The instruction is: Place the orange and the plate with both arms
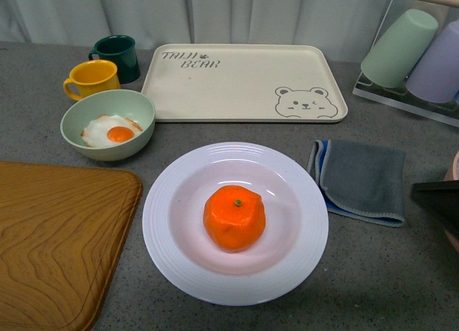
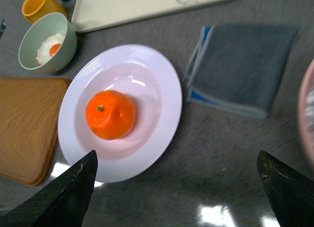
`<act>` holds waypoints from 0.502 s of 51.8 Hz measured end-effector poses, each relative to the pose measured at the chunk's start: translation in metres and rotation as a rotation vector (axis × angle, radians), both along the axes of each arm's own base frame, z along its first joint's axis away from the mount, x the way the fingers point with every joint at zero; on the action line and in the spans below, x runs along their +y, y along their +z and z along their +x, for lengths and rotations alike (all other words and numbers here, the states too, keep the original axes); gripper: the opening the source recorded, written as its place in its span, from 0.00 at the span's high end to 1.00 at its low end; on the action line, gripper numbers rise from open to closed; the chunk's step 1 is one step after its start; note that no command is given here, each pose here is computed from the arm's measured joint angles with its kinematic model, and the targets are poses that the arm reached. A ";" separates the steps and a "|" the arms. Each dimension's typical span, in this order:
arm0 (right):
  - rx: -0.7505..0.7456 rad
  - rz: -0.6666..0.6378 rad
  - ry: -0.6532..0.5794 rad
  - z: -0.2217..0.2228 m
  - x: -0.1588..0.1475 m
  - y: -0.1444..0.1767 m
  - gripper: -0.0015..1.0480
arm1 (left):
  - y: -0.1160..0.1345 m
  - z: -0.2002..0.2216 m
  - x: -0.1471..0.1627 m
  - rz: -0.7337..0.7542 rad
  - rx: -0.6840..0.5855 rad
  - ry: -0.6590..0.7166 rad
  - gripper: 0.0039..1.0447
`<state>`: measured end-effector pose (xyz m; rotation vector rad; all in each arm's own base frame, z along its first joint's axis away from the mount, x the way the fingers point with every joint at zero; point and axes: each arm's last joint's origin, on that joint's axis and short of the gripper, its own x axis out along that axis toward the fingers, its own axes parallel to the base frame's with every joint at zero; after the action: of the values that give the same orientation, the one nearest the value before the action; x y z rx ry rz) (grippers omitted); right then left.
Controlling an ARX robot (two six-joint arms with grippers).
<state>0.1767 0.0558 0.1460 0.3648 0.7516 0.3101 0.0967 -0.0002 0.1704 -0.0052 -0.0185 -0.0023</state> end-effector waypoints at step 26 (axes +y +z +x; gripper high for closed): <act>0.352 0.234 -0.031 0.059 0.005 -0.056 0.09 | 0.000 0.000 0.000 0.000 0.000 0.000 0.06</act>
<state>0.2357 0.0607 0.0904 0.6633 1.0565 0.3093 0.0967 -0.0002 0.1704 -0.0048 -0.0185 -0.0023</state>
